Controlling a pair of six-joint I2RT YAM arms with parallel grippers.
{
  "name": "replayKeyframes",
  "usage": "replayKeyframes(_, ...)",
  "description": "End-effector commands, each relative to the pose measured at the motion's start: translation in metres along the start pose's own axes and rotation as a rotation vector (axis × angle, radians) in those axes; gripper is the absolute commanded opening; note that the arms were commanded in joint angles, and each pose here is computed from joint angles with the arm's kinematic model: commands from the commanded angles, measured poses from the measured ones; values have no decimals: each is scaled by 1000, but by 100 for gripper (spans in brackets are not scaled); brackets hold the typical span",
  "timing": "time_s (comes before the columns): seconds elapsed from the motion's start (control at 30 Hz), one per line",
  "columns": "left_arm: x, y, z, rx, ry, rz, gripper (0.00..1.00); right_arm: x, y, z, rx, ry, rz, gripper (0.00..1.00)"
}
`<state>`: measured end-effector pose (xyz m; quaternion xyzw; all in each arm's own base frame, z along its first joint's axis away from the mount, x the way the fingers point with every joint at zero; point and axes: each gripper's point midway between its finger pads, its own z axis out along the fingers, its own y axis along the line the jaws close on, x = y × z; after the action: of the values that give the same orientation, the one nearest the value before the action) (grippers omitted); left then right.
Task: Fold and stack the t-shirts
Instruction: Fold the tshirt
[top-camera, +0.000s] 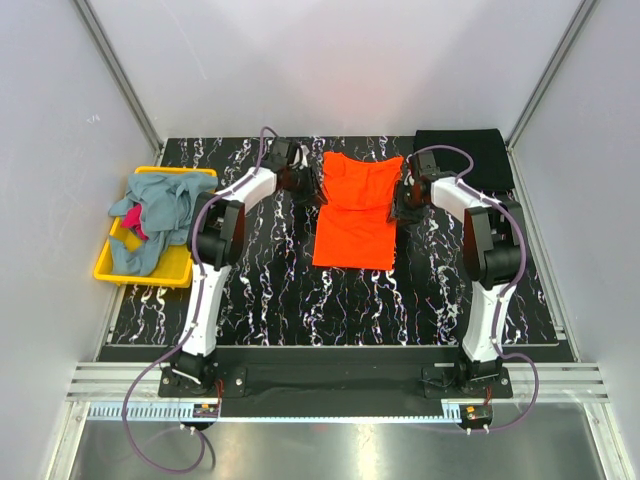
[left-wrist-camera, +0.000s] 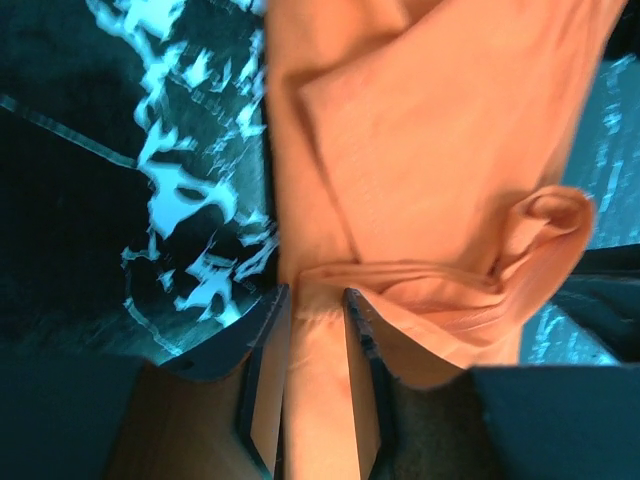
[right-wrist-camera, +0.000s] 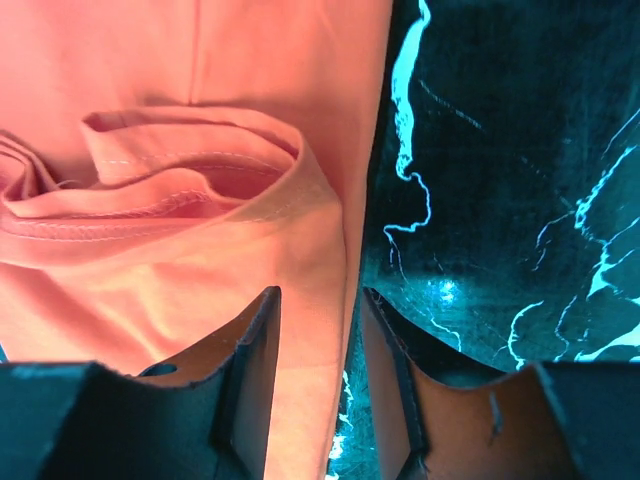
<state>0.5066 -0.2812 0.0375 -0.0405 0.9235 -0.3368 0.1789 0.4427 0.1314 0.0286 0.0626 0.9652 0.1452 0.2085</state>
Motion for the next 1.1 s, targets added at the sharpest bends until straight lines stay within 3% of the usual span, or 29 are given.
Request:
replayKeyframes(0.0,-15,-18,-33,0,-78,86,34,-36,15,-24,-49,-111,-64,44)
replayKeyframes(0.23,-8,-15,-36,-14,-71,102,36,-41,14,-9,-56,-98,-87,45)
replayKeyframes(0.4,-5,-8,-31,-24,-60,100,42,-50,12,-2,-56,-110,-160,54)
replayKeyframes(0.8,-2,-11,-14,35,-24,92,43,-55,7,11,-71,-97,-191,50)
replayKeyframes(0.93,-2,-12,-4,61,-14,77,37,-53,0,14,-65,-90,-192,42)
replayKeyframes(1.07,-6,-13,1,76,-22,43,13,-50,-11,17,-36,-83,-150,8)
